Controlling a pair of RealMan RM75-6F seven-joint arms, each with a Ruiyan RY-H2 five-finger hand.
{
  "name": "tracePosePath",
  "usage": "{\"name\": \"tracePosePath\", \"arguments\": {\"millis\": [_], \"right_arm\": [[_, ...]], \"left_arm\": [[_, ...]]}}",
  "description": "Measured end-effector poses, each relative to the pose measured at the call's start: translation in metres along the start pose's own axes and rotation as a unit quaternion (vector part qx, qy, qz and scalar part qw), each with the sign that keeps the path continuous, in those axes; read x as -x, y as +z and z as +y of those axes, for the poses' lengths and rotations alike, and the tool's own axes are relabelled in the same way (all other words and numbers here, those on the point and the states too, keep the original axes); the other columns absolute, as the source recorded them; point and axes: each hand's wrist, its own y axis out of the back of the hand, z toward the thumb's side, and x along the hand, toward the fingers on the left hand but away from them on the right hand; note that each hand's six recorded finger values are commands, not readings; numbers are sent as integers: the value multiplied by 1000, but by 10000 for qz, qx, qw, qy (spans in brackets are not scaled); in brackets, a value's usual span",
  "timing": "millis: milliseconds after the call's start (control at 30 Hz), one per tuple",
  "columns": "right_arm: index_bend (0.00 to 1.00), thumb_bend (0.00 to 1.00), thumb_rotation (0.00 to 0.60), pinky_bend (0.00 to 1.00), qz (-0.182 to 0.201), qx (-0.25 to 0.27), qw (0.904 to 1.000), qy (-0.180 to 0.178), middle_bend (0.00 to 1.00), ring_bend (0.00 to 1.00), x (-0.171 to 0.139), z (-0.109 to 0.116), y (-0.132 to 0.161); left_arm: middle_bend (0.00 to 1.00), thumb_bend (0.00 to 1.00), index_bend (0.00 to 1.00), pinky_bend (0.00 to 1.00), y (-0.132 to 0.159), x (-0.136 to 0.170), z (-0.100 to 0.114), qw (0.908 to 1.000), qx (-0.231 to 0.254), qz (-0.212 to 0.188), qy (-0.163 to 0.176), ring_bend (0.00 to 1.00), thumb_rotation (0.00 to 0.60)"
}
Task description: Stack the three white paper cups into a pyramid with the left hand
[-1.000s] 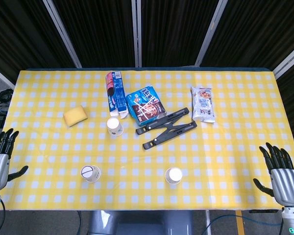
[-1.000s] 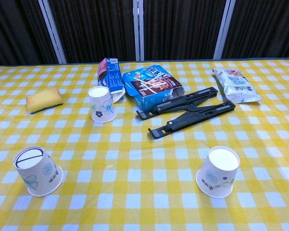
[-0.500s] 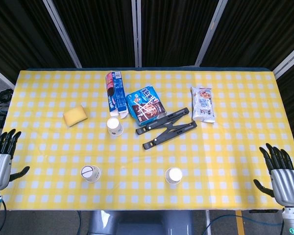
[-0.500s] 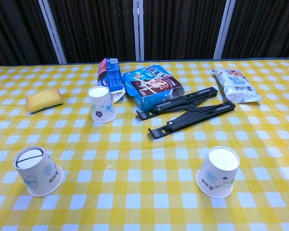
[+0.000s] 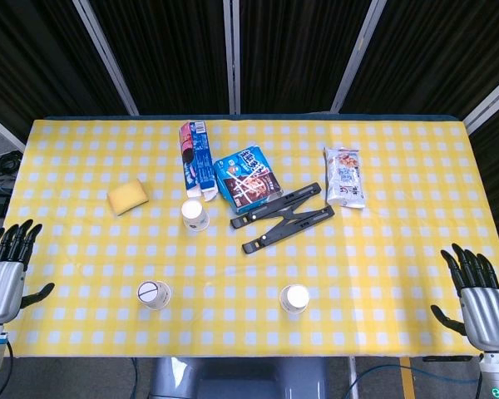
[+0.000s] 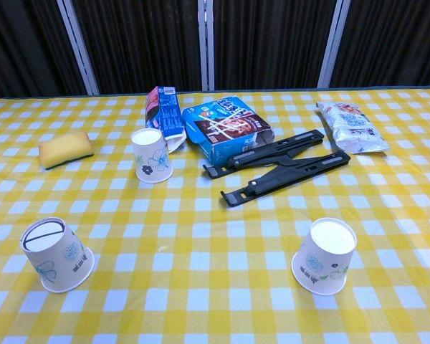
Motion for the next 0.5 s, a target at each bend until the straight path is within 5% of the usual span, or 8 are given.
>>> {"name": "tracePosePath", "arguments": {"millis": [333,500], "right_arm": [[0,89,600,0,-36,75,9999,-58,0,0,-1,6,-3],[0,90,600,0,-43,96,9999,-57,0,0,-1,6,-4]], "left_arm": [[0,90,156,0,47,-5,-22,9921,-336,-968,-727,0,600],[0,186,195,0,73,-9,-36,9845,-501,-1341,-1009,0,600]]}}
